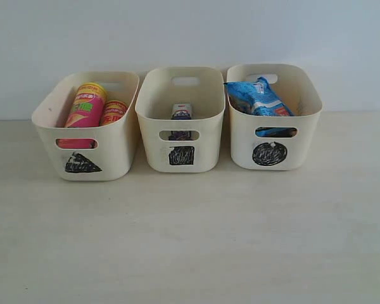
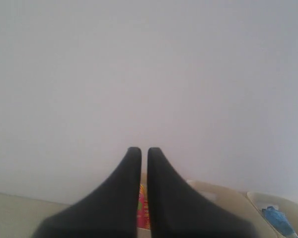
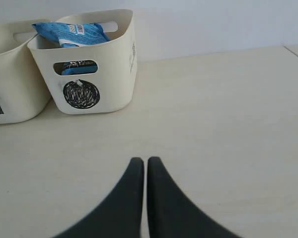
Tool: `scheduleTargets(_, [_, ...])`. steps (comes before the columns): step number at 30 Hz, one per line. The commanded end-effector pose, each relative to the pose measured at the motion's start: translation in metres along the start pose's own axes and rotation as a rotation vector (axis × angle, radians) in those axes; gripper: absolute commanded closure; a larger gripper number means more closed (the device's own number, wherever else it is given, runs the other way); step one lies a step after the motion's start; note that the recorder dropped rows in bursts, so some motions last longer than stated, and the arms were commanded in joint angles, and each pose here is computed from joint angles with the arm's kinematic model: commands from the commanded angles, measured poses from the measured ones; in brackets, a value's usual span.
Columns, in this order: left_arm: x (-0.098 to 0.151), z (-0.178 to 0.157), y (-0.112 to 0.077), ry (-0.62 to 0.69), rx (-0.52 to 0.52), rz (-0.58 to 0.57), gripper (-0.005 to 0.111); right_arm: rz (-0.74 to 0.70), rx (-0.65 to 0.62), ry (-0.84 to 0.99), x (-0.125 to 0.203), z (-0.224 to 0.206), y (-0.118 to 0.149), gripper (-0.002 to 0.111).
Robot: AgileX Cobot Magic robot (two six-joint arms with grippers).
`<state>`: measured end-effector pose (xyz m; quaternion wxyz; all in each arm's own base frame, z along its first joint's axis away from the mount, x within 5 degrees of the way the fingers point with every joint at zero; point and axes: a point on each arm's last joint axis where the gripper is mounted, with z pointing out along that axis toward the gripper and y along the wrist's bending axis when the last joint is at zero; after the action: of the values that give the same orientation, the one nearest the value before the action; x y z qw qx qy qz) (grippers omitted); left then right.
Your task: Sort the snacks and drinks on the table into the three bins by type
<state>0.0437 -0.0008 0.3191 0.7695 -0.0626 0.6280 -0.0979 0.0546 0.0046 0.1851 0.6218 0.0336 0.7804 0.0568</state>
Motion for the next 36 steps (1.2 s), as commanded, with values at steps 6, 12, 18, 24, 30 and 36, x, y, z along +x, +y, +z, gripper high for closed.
scheduleTargets(6, [0.001, 0.0, 0.0, 0.003, -0.004, -0.012, 0.103, -0.005, -0.002, -0.015, -0.001, -0.001, 0.0, 0.108])
scheduleTargets(12, [0.001, -0.001, 0.0, 0.001, -0.004, -0.012, 0.103, -0.005, -0.002, -0.015, -0.001, -0.001, 0.0, 0.108])
scheduleTargets(18, [0.0, -0.003, 0.0, -0.012, 0.0, 0.003, 0.103, -0.005, -0.002, -0.015, -0.001, -0.001, 0.0, 0.108])
scheduleTargets(24, [0.003, -0.008, 0.0, -0.023, 0.015, 0.048, 0.103, -0.005, -0.002, -0.015, -0.001, -0.001, 0.0, 0.108])
scheduleTargets(30, [0.038, -0.014, 0.007, 0.009, 0.01, 0.056, 0.103, -0.005, -0.002, -0.015, -0.001, -0.001, 0.0, 0.108])
scheduleTargets(36, [0.077, -0.011, 0.016, 0.142, -0.006, 0.158, 0.103, -0.005, -0.002, -0.015, -0.001, -0.001, 0.0, 0.108])
